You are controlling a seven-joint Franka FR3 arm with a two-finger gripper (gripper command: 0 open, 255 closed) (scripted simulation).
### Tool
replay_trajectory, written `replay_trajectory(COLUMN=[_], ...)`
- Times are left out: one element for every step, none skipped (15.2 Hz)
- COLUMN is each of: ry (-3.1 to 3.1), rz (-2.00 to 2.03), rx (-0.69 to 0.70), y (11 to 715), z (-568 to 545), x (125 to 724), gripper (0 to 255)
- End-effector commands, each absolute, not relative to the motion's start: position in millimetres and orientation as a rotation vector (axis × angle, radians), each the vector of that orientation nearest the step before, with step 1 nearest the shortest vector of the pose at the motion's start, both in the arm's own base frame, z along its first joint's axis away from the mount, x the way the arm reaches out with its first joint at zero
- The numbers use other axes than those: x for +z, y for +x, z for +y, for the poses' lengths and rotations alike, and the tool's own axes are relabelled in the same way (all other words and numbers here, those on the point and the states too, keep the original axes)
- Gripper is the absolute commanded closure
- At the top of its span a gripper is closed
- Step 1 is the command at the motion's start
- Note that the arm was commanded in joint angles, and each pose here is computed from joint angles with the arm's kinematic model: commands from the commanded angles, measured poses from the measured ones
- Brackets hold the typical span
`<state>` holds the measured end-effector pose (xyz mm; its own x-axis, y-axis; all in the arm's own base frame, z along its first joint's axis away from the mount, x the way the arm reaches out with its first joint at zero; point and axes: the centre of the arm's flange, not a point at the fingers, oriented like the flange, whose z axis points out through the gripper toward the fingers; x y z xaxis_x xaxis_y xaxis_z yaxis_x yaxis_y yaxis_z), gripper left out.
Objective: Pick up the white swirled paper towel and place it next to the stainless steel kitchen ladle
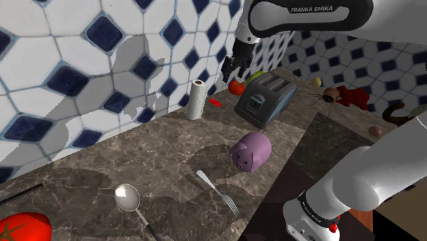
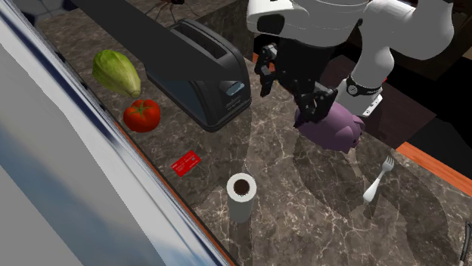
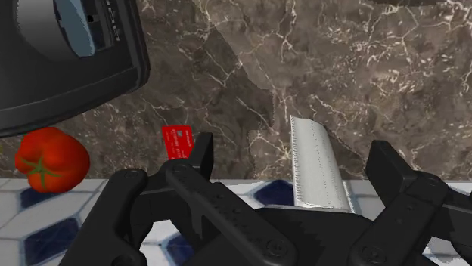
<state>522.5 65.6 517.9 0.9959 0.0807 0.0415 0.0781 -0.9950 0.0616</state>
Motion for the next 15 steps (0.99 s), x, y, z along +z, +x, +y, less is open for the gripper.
replay_trajectory(ry=[3.081, 3.081, 3.082, 3.083, 3.084, 3.084, 3.085, 3.086, 3.087, 3.087, 3.088, 3.089, 3.089, 3.089, 3.089], rz=[0.115, 0.112, 0.109, 0.106, 0.102, 0.099, 0.096, 0.093, 0.090, 0.086, 0.083, 0.080, 0.078, 0.078, 0.078], rx=[0.065, 0.064, 0.063, 0.062, 0.060, 0.059, 0.058, 0.056, 0.055, 0.054, 0.053, 0.051, 0.051, 0.051, 0.051], y=[547.2, 558.4, 569.6, 580.8, 592.0, 603.2, 614.4, 625.6, 636.9, 648.1, 659.3, 670.6, 677.1, 677.3, 677.5], z=[74.8, 79.6, 84.4, 89.2, 93.9, 98.7, 103.4, 108.1, 112.7, 117.4, 122.0, 126.6, 129.3, 129.1, 128.8], x=[506.3, 501.0, 495.7, 490.4, 485.1, 479.7, 474.4, 469.1, 463.7, 458.4, 453.0, 447.6, 444.5, 439.3, 434.0], gripper=[0, 0, 0, 0, 0, 0, 0, 0, 0, 0, 0, 0, 0, 0, 0])
